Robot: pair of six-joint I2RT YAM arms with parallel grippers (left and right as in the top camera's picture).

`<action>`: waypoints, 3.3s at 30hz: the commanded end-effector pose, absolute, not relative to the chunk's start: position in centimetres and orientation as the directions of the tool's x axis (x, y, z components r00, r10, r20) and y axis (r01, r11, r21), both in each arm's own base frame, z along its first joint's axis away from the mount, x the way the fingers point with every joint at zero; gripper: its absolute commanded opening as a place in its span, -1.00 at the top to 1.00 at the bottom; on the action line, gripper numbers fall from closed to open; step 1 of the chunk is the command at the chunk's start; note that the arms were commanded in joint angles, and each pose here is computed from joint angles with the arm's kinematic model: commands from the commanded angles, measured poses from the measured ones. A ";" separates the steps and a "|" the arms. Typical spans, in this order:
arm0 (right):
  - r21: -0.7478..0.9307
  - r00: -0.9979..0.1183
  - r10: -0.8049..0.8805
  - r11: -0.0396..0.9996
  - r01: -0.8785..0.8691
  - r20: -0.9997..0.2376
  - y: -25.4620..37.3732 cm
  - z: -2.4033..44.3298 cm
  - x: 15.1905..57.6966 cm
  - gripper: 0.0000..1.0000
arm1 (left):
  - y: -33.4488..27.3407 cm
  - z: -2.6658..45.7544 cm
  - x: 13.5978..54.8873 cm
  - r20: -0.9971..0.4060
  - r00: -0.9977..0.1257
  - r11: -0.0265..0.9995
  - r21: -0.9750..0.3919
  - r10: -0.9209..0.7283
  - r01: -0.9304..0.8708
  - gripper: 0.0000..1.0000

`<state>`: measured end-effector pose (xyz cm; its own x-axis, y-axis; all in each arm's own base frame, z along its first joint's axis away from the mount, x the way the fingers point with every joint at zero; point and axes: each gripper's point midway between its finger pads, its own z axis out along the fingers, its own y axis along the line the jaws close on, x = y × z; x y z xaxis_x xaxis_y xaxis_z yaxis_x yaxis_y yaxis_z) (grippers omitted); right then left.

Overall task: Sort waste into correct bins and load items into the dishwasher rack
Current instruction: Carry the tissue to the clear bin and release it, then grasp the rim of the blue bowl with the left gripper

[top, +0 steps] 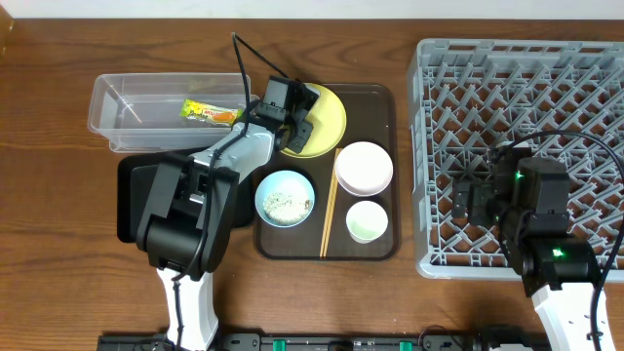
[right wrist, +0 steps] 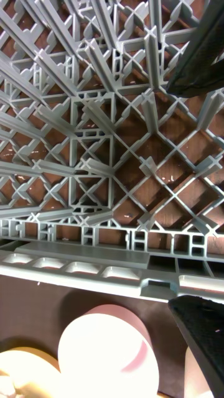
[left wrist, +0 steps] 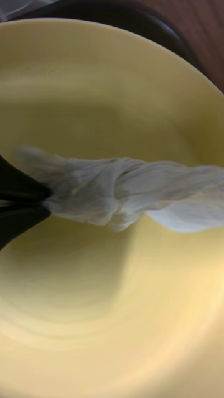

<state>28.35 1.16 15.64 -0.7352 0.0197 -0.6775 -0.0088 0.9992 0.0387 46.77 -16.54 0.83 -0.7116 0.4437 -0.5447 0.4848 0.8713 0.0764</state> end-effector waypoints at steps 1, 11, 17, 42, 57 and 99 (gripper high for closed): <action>0.052 -0.721 0.041 0.999 0.006 -0.692 0.9 16.6 28.7 -0.99 | -16.4 2.2 46.8 -0.558 -0.752 0.915 0.030 0.350 0.403 0.88; 0.052 -0.724 0.041 0.999 0.007 -0.689 0.9 16.5 28.6 -0.99 | -15.7 11.3 45.6 -0.633 -0.769 0.970 -0.120 0.088 0.210 0.88; 0.052 -0.725 0.041 0.999 0.007 -0.688 0.9 16.5 28.6 -0.98 | -12.5 17.0 45.6 -0.681 -0.720 0.970 -0.238 -0.130 0.050 0.88; 0.052 -0.725 0.041 0.999 0.006 -0.687 0.9 16.5 28.6 -0.98 | 0.3 14.4 45.4 -0.465 -0.537 0.710 -0.439 -0.704 -0.551 -0.67; 0.052 -0.723 0.041 0.999 0.006 -0.690 0.9 16.5 28.7 -0.99 | -11.5 14.6 37.0 -0.413 -0.864 0.949 -0.240 -0.289 -0.203 -0.83; 0.052 -0.725 0.041 0.999 0.006 -0.687 0.9 16.5 28.6 -0.99 | -19.9 0.9 31.2 -0.128 -0.991 0.999 0.003 0.040 0.040 0.79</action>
<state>28.24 1.16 15.57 -0.7393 0.0196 -0.6730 -0.0089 0.9992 0.0388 31.40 -20.19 1.24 -0.9907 0.0285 -0.1333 0.0308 0.9994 -0.0153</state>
